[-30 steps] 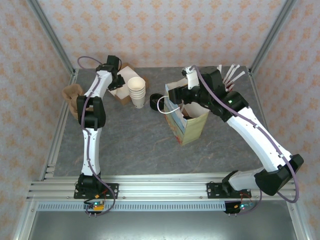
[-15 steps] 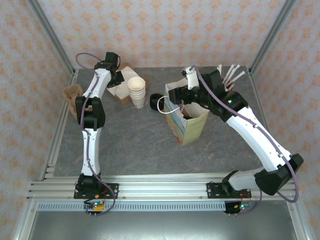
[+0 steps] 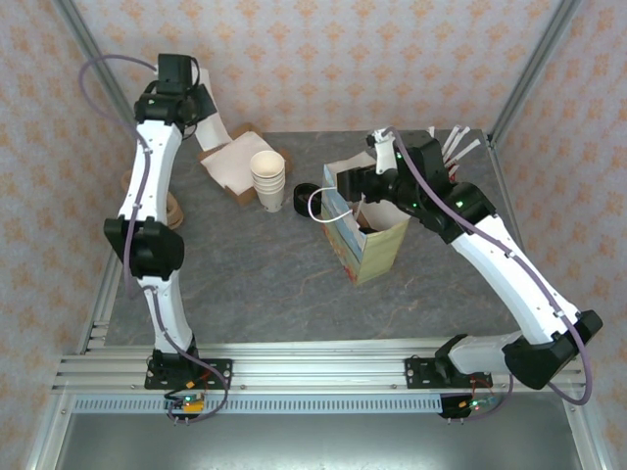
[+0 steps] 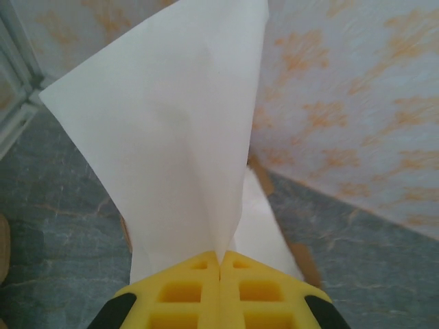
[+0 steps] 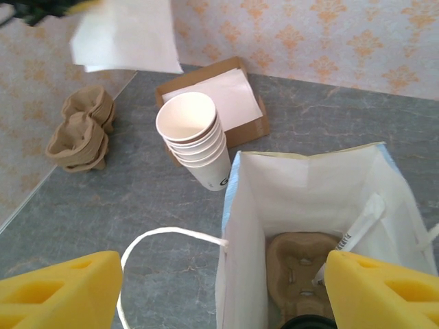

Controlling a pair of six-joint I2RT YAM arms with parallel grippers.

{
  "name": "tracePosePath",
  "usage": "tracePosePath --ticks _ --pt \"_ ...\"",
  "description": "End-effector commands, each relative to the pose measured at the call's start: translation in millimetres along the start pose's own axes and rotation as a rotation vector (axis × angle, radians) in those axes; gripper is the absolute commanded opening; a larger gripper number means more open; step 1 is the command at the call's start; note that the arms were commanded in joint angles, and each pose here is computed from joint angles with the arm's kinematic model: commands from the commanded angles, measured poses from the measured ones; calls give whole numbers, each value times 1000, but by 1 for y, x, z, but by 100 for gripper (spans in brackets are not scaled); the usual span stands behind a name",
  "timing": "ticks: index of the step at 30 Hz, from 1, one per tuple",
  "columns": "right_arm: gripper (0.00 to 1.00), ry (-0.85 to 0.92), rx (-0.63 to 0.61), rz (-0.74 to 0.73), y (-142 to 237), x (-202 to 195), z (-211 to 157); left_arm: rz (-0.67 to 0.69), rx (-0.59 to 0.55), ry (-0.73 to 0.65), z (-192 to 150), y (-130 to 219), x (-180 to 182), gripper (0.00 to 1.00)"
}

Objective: Pack the takeout coffee

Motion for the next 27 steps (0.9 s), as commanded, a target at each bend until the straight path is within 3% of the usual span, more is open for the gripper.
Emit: tracePosePath --ticks 1,8,13,20,27 --pt "79 -65 -78 -53 11 -5 16 -100 -42 42 11 36 -9 0" --pt "87 -188 -127 47 -1 1 45 -495 -38 98 -1 134 -61 0" --pt "92 -384 -161 271 -19 -1 71 -715 15 110 -31 187 -91 0" --pt "99 -523 -224 431 -30 -11 100 -946 101 129 -60 246 -109 0" --pt "99 -637 -249 661 -42 2 118 -1075 137 114 -72 284 -111 0"
Point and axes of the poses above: each hand's point on the last joint's axis, 136 mm out from that joint toward the fingers, its own y axis back along the fingers, its own x axis along the line the jaws close on, z = x × y, the point moved 5 cm from there along y, back along the fingers, and after that the axes turned 5 degrees about y, right-handed, at the moved point
